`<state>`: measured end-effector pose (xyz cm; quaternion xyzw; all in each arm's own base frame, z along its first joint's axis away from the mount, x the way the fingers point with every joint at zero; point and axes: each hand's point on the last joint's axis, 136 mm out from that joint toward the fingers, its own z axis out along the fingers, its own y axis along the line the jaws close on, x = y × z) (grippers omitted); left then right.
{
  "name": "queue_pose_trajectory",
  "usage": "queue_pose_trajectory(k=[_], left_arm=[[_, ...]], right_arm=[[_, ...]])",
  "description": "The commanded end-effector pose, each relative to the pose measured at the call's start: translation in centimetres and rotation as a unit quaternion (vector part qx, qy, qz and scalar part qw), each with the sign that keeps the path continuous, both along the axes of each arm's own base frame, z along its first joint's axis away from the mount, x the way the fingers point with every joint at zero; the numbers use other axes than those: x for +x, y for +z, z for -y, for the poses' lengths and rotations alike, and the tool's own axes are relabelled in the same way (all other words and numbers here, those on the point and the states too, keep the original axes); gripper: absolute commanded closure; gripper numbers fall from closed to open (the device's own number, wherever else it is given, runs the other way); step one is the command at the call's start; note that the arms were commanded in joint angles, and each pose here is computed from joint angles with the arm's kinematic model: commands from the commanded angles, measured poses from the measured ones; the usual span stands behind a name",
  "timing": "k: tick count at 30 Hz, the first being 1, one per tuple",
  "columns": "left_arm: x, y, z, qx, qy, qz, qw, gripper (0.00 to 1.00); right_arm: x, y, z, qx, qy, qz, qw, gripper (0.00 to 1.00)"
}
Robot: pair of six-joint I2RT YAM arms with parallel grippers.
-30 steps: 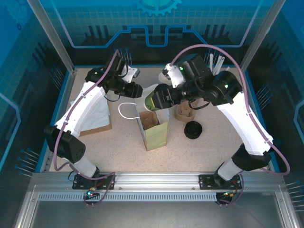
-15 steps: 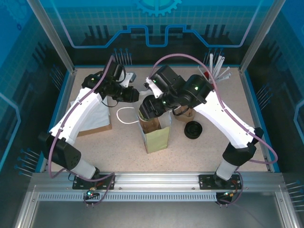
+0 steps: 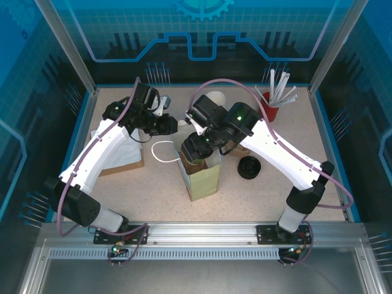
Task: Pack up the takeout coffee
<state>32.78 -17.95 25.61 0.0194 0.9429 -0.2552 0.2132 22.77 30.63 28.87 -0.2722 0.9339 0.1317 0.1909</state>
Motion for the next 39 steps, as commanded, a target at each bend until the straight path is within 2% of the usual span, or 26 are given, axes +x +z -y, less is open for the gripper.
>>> queue_pose_trajectory(k=[1, 31, 39], left_arm=[[-0.7, 0.7, 0.1, -0.01, 0.011, 0.007, 1.0, 0.72], [-1.8, 0.4, -0.5, -0.011, 0.032, 0.004, 0.999, 0.69], [-1.8, -0.6, -1.2, 0.009, 0.041, 0.0, 0.999, 0.56]], right_arm=[[0.1, -1.1, -0.4, -0.014, -0.004, -0.003, 1.0, 0.24], [0.3, -7.5, 0.9, -0.099, -0.006, -0.061, 0.993, 0.22], [0.2, -8.6, 1.4, -0.109, -0.008, -0.073, 0.991, 0.21]])
